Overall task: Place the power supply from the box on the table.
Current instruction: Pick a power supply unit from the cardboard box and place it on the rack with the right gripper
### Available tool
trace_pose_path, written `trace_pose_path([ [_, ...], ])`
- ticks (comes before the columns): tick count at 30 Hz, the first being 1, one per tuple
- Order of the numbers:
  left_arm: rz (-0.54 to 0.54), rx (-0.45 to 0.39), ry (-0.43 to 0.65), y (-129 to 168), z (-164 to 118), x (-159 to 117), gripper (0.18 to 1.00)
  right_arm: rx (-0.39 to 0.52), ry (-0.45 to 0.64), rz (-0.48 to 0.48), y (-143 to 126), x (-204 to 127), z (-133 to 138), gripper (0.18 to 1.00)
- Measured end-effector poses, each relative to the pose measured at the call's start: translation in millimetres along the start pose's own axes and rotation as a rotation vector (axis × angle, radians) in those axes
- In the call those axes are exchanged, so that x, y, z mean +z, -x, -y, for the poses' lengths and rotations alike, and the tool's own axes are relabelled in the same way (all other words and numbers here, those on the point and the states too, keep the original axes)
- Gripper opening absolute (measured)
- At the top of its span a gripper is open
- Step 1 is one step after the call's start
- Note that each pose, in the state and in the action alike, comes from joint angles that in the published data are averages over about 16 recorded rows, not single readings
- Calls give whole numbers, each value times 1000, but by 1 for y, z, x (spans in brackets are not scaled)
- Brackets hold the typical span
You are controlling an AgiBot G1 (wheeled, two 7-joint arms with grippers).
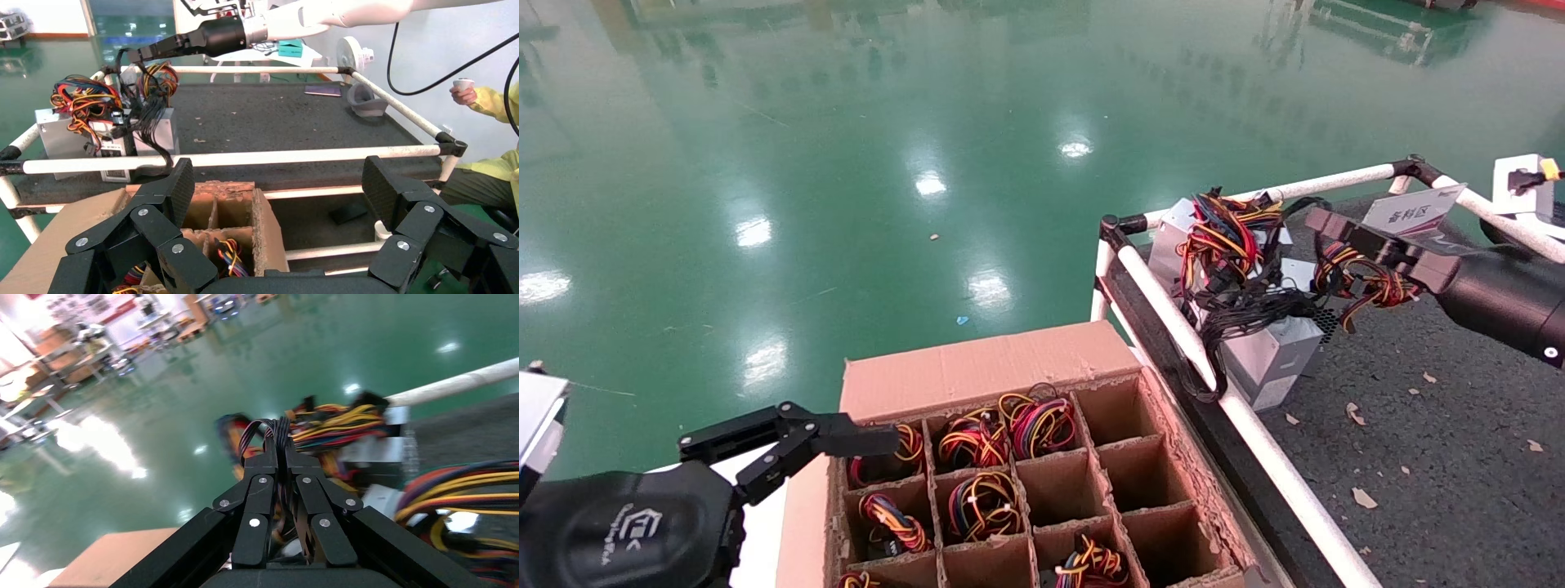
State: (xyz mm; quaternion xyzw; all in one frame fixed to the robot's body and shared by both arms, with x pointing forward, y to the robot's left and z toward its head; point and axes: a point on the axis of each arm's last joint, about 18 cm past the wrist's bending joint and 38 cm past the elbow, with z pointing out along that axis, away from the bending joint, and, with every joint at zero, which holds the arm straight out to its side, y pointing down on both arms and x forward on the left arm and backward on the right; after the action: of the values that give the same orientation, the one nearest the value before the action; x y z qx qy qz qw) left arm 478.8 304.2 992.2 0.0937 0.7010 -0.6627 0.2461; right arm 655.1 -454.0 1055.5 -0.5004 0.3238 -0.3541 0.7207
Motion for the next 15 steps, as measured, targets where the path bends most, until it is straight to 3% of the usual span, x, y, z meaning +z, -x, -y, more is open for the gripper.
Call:
trace_pose_path([
  [15,0,0,0,0,0,0,1001,-52,25,-40,-9,-6,-2,208],
])
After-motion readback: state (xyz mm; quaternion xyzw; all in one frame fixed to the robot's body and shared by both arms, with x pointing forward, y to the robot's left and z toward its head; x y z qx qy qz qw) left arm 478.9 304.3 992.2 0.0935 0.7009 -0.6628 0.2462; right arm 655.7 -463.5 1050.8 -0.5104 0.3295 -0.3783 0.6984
